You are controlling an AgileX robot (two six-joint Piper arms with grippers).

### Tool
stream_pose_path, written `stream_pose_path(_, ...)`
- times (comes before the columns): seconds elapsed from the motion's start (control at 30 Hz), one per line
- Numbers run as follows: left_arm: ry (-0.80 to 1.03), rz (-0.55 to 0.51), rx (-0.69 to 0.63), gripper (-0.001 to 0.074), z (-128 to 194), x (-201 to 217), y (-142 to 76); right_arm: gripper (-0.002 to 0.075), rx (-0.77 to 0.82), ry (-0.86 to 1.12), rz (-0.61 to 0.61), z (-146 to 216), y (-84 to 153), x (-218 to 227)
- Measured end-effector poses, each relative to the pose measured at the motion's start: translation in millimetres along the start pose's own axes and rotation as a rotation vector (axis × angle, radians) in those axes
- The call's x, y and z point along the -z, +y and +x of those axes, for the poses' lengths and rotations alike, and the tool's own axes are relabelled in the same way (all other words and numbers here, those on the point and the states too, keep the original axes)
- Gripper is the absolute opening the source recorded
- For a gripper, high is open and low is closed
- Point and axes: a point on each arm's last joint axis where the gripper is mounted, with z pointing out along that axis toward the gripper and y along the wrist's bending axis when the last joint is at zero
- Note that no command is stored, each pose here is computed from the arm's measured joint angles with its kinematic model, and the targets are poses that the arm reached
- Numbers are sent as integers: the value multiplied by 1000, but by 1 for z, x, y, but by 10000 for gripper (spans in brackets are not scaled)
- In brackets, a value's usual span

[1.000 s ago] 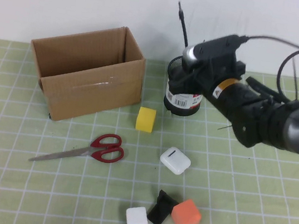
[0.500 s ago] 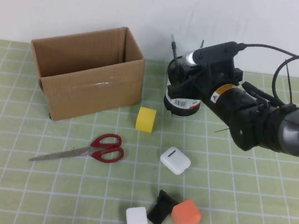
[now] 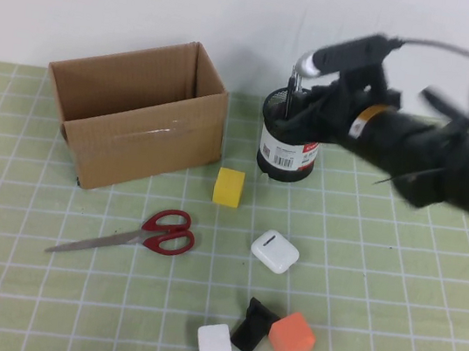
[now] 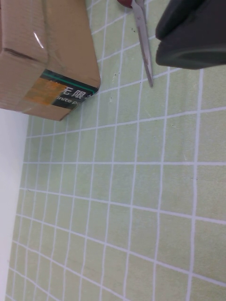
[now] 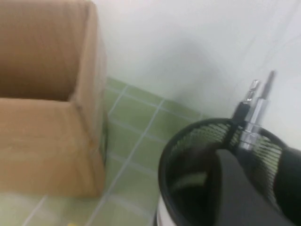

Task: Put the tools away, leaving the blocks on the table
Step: Place the long Screwdriver into the round holder, then pick up the scissors from the table

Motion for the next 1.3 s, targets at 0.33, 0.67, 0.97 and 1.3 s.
stream_pose_path(0.33,0,0,0,-4,0,0,0,-1,50,275,17,-40,-3,97)
stream_pose_path(0.67,0,0,0,-4,0,0,0,-6,-3,265,-16,-39,6,197)
stream_pose_path(0.97,0,0,0,-4,0,0,0,-6,-10,283,-17,-45,5,252)
stream_pose_path(1.3,0,0,0,-4,0,0,0,-7,2,295,-9,-43,5,251)
